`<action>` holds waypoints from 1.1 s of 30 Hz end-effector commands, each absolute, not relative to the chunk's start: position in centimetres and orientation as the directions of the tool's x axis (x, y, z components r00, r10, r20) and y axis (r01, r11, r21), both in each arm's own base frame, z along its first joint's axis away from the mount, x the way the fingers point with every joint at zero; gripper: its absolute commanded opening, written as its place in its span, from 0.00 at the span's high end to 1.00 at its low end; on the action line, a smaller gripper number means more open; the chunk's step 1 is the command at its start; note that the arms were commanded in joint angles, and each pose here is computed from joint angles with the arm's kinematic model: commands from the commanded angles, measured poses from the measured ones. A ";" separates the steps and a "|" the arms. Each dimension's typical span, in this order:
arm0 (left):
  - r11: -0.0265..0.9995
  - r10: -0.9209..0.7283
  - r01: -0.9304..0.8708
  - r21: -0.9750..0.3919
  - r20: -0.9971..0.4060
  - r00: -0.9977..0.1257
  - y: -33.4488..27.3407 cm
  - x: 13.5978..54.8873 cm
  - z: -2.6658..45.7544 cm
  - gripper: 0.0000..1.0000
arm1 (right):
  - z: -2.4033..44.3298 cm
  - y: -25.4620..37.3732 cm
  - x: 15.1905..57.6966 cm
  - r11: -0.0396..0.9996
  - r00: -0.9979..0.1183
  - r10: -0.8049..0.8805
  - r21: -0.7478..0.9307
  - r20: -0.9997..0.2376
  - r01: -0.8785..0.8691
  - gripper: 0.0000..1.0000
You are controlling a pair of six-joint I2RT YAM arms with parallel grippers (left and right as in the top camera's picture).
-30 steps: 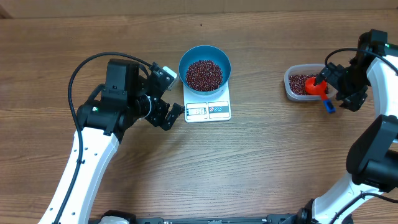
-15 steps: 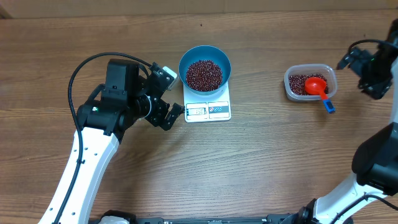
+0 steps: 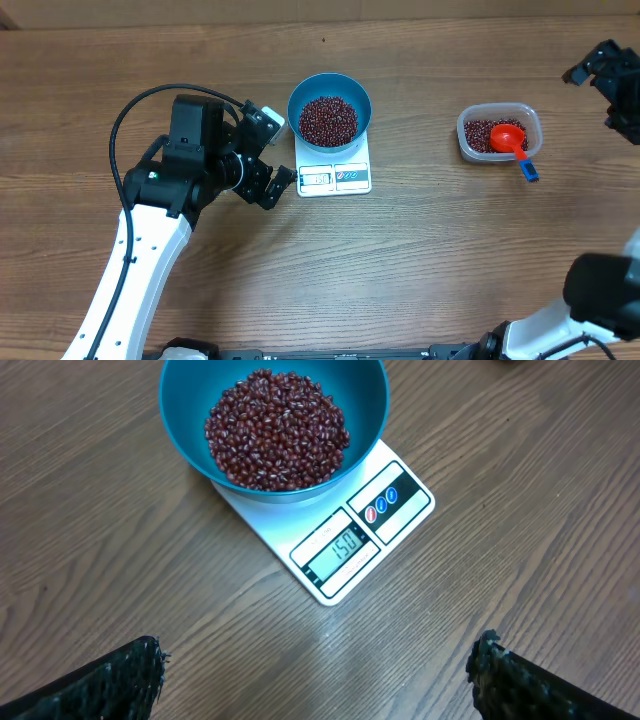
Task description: Scoop item into bowl and weigh 150g on scale
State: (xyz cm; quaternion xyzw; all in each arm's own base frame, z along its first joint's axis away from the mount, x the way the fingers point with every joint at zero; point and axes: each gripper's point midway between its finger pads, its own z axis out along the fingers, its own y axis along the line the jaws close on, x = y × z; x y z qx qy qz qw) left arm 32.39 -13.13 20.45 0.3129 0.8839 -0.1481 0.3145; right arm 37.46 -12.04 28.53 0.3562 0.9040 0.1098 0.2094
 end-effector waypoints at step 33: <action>0.752 0.475 0.658 -0.042 -0.658 -0.584 -13.1 32.6 20.9 0.00 | 42.5 -7.0 29.3 0.745 -0.470 0.667 0.515 -0.578 0.424 0.00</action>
